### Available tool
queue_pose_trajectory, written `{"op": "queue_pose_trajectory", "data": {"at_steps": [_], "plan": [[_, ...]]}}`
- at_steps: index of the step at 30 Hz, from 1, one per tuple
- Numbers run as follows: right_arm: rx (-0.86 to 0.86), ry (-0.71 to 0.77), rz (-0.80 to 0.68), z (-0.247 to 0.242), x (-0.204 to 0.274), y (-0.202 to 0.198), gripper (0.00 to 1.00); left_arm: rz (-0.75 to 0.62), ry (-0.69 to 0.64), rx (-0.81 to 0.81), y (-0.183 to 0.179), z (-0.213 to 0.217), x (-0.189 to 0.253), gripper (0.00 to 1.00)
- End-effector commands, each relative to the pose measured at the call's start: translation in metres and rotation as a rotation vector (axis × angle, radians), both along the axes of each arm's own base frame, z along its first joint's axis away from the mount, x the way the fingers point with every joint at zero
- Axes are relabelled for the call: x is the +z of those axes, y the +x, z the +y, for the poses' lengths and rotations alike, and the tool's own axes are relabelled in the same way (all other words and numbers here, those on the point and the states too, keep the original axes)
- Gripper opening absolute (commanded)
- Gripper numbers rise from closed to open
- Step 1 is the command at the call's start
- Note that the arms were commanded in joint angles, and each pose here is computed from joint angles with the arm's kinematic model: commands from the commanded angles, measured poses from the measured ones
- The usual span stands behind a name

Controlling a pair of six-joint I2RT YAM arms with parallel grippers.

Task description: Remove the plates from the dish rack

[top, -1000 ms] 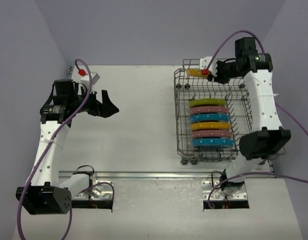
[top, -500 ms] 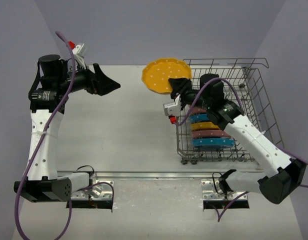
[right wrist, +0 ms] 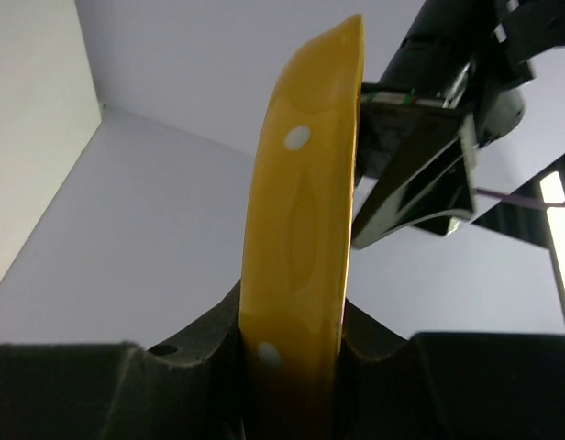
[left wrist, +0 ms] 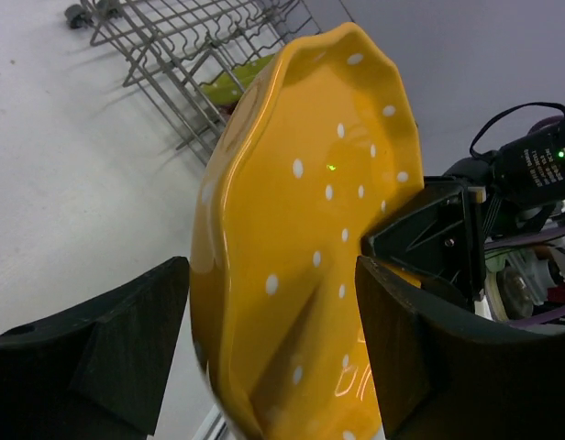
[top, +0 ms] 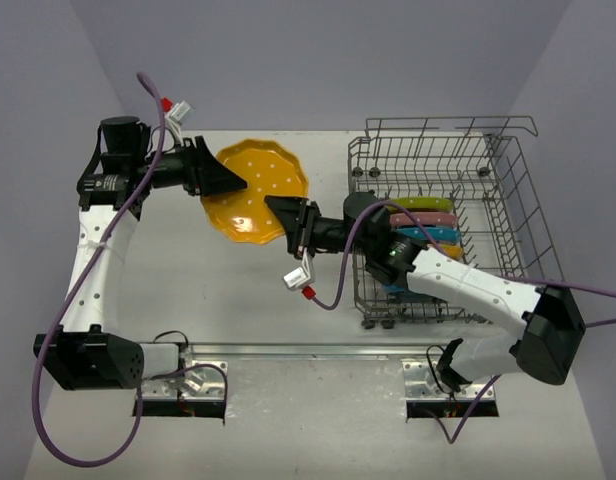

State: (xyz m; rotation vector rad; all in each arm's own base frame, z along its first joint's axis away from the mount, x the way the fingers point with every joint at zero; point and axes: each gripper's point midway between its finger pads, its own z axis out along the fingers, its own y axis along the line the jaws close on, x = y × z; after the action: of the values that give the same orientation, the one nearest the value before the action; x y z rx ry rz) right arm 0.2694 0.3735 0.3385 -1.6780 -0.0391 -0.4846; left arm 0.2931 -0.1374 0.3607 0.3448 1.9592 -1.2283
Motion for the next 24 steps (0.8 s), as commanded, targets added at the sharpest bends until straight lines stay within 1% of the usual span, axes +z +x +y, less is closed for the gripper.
{"op": "queue_pose_trajectory", "data": {"at_steps": [1, 2, 4, 8, 9, 10, 11, 13, 14, 15, 17, 18, 20, 21, 24], "plan": [[0.027, 0.278, -0.328, 0.004, 0.103, -0.024, 0.00, -0.022, -0.065, -0.105, -0.019, -0.007, -0.001, 0.59], [0.028, 0.295, -0.341, 0.003, 0.108, -0.027, 0.00, -0.003, -0.079, -0.120, -0.022, -0.008, -0.004, 0.54], [0.017, 0.320, -0.358, 0.007, 0.109, -0.023, 0.00, 0.012, -0.113, -0.165, -0.027, -0.011, -0.009, 0.41], [-0.030, 0.324, -0.337, 0.008, 0.107, -0.011, 0.00, 0.042, -0.151, -0.208, -0.033, -0.012, -0.017, 0.09], [-0.040, 0.316, -0.319, 0.008, 0.105, -0.008, 0.04, 0.050, -0.156, -0.207, -0.033, -0.010, -0.021, 0.04], [-0.054, 0.308, -0.297, 0.007, 0.102, -0.005, 0.14, 0.054, -0.160, -0.204, -0.032, -0.008, -0.023, 0.00], [-0.066, 0.304, -0.285, 0.006, 0.100, -0.003, 0.24, 0.057, -0.165, -0.199, -0.030, -0.005, -0.025, 0.00], [-0.089, 0.294, -0.266, 0.003, 0.097, 0.000, 0.49, 0.058, -0.173, -0.167, -0.024, 0.005, -0.026, 0.00], [-0.097, 0.288, -0.256, 0.002, 0.093, 0.001, 0.59, 0.066, -0.181, -0.151, -0.020, 0.010, -0.027, 0.00], [-0.106, 0.284, -0.247, 0.000, 0.091, 0.003, 0.71, 0.057, -0.185, -0.126, -0.014, 0.019, -0.027, 0.00], [-0.131, 0.277, -0.230, -0.004, 0.086, 0.006, 0.84, 0.062, -0.205, -0.099, -0.005, 0.030, -0.026, 0.00], [-0.157, 0.265, -0.216, -0.007, 0.081, 0.010, 0.96, 0.090, -0.228, -0.064, 0.003, 0.041, -0.027, 0.00], [-0.182, 0.257, -0.201, -0.011, 0.075, 0.014, 0.99, 0.074, -0.232, -0.019, 0.017, 0.055, -0.028, 0.00], [-0.198, 0.251, -0.191, -0.013, 0.072, 0.017, 0.99, 0.093, -0.243, 0.005, 0.024, 0.061, -0.030, 0.00], [-0.249, 0.237, -0.172, -0.023, 0.062, 0.026, 0.99, 0.076, -0.233, 0.059, 0.041, 0.073, -0.034, 0.00]]}}
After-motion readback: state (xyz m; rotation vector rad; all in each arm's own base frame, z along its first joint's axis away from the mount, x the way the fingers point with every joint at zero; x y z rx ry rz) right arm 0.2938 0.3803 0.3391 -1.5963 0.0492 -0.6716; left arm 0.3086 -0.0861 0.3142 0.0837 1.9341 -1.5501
